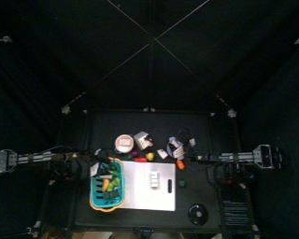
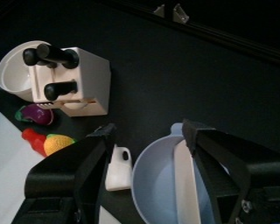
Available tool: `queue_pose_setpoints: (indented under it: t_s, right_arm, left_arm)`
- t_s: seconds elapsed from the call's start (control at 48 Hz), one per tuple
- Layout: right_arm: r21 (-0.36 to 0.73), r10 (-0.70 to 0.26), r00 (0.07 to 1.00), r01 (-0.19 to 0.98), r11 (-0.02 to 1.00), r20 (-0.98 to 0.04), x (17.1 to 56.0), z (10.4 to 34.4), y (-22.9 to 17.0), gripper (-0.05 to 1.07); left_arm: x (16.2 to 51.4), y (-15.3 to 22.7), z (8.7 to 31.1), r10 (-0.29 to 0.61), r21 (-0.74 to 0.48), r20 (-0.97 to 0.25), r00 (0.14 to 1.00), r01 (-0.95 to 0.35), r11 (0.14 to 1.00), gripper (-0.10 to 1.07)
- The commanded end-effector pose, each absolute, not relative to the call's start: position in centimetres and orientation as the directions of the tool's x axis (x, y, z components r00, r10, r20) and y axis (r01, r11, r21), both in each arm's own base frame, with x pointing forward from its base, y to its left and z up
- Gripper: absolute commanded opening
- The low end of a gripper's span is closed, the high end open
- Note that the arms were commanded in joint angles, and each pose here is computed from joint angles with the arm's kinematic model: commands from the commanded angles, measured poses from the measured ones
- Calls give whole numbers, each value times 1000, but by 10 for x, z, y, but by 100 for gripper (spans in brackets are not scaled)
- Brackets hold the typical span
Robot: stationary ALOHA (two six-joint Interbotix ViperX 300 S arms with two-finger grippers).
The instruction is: Grab egg sushi
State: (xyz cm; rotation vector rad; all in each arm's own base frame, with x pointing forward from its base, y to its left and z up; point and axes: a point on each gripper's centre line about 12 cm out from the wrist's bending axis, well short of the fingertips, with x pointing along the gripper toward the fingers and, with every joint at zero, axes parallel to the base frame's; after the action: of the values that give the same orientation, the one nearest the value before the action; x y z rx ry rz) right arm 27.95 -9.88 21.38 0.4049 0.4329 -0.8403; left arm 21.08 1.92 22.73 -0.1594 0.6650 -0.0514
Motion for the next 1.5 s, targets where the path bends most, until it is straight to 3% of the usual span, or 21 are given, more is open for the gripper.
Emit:
queue_pose_setpoints:
  t_s: [0.0,0.208,0.396,0.667,0.938,1.167,1.479]
  right_arm:
    - [184,-628,600,779,599,-496,279,222,-101,94]
    - [180,-629,599,779,600,-495,279,222,-101,94]
    - [178,-629,600,778,602,-494,279,222,-101,94]
    - [176,-630,600,778,603,-494,278,222,-101,94]
    - [178,-628,601,777,603,-495,279,222,-101,94]
    - [177,-628,600,778,603,-496,278,221,-101,94]
    - [176,-628,599,778,603,-497,278,221,-101,94]
  left_arm:
    - [222,33,249,-15,-83,-550,835,-37,996,88]
    - [236,69,270,170,71,-466,868,-155,985,88]
    - [253,101,263,257,84,-491,833,-248,965,88]
    - [271,124,239,246,92,-614,750,-241,966,88]
    - [286,142,202,209,136,-755,621,-164,977,88]
    - [291,153,175,213,208,-828,519,-69,976,89]
    - [294,158,155,179,186,-881,438,-27,982,97]
